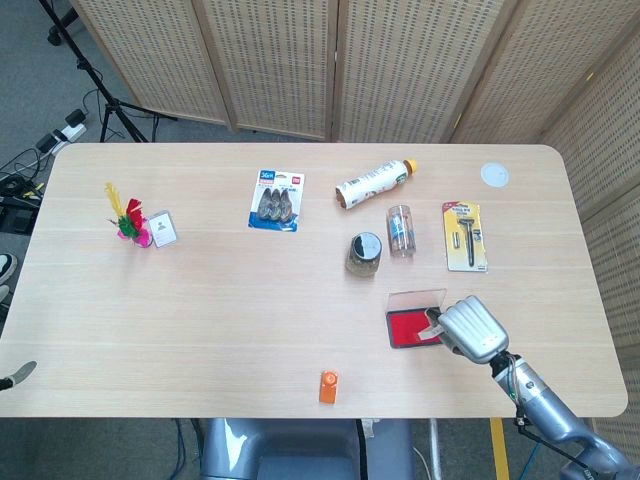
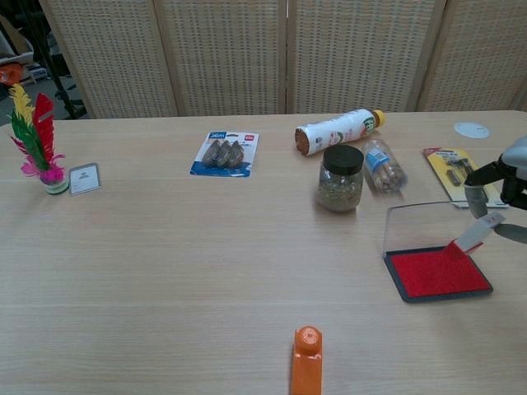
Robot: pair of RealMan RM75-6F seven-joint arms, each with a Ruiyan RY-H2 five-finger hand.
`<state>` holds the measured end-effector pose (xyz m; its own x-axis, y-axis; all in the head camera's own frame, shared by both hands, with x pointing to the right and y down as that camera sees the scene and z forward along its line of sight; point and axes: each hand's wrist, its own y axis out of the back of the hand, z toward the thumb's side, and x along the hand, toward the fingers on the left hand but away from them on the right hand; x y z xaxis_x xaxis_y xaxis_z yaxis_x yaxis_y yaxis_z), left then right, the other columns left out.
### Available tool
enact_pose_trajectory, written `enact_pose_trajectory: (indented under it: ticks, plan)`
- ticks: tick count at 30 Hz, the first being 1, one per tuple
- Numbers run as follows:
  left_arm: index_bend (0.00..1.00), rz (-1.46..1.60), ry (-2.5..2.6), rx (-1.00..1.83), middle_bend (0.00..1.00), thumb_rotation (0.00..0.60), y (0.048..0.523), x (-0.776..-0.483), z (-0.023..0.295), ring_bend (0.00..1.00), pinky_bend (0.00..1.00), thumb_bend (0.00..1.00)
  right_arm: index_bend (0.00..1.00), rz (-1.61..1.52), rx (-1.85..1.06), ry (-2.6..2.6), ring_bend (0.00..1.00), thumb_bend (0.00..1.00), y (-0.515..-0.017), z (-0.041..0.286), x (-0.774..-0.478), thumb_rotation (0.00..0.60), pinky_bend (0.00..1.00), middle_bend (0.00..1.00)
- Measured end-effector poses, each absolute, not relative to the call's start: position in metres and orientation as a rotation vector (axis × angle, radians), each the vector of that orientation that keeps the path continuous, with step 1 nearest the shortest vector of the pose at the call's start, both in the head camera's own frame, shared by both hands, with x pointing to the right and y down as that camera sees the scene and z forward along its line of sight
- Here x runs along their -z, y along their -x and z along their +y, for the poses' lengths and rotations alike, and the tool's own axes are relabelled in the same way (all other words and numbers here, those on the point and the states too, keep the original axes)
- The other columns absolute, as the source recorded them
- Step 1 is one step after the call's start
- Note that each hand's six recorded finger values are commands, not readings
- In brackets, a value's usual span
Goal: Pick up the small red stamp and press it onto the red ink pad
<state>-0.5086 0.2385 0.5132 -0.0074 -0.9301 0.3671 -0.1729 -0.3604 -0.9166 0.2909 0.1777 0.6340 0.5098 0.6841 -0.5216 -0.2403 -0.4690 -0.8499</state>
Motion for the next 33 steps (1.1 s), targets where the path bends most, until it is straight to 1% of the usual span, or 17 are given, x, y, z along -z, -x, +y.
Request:
enact_pose_trajectory:
  ticks: [4, 13, 22, 33]
  plan:
    - [0.0, 1.169, 1.601, 1.429, 0.0, 0.6, 0.51, -0.513, 0.237, 0.0, 0.0, 0.0, 0.56, -0.296, -1.146, 1.697, 1.0, 0.51, -0.271, 0.171, -0.636, 0.6, 1.0, 0.94]
    - [0.0, 1.157, 1.601, 1.445, 0.0, 0.6, 0.509, -0.518, 0.236, 0.0, 0.0, 0.0, 0.56, -0.17, -1.206, 1.657, 1.0, 0.51, -0.247, 0.159, -0.661, 0.6, 1.0, 0.94]
    - [0.0, 1.148, 1.599, 1.466, 0.0, 0.6, 0.509, -0.523, 0.234, 0.0, 0.0, 0.0, 0.56, -0.176, -1.251, 1.667, 1.0, 0.52, -0.255, 0.153, -0.673, 0.6, 1.0, 0.94]
    - [0.0, 1.132, 1.599, 1.476, 0.0, 0.6, 0.506, -0.526, 0.235, 0.0, 0.0, 0.0, 0.56, -0.167, -1.281, 1.684, 1.0, 0.52, -0.268, 0.159, -0.685, 0.6, 1.0, 0.94]
